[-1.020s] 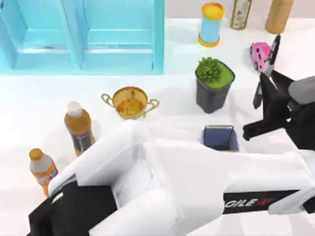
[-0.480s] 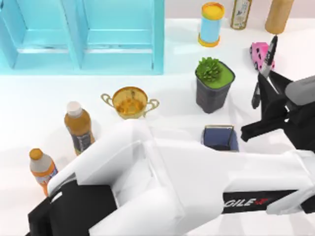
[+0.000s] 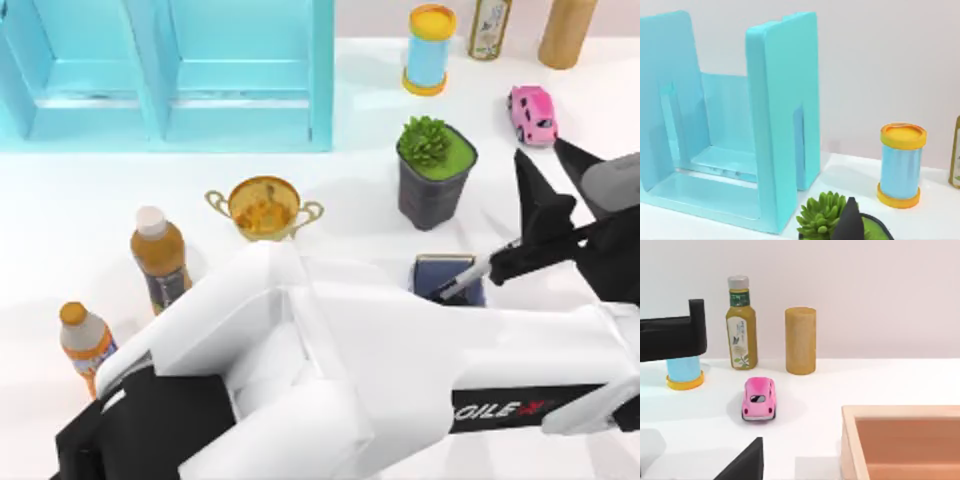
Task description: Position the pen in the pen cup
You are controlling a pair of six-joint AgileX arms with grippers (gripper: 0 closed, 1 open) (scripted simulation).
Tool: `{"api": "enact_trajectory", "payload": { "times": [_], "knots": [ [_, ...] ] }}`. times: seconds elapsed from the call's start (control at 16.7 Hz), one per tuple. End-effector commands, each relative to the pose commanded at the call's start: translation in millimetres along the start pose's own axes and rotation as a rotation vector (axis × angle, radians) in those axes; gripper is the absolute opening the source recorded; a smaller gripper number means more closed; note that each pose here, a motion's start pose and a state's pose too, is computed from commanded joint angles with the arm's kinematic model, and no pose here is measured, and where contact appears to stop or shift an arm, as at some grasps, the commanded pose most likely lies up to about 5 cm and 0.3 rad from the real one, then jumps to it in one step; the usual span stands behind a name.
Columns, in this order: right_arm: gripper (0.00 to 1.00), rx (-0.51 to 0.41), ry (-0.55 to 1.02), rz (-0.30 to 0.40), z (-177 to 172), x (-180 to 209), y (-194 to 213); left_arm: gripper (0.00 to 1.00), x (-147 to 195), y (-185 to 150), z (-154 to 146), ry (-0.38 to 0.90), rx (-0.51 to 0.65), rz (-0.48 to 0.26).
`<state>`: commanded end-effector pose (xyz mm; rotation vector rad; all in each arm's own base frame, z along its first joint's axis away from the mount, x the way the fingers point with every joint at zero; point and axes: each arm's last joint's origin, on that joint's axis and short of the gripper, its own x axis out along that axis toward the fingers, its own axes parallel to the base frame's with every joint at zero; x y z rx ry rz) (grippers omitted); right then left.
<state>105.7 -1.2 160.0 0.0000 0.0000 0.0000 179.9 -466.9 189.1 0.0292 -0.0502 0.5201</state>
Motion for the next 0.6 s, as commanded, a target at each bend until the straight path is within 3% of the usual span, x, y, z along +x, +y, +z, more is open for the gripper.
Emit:
{"api": "enact_trajectory", "payload": {
  "times": [0.24, 0.6],
  "knots": [
    [1.00, 0.000, 0.000, 0.000, 0.0, 0.0, 0.0, 0.98, 0.0, 0.0, 0.0, 0.000, 0.000, 0.000],
    [1.00, 0.000, 0.000, 0.000, 0.0, 0.0, 0.0, 1.00, 0.0, 0.0, 0.0, 0.000, 0.000, 0.000]
  ]
}}
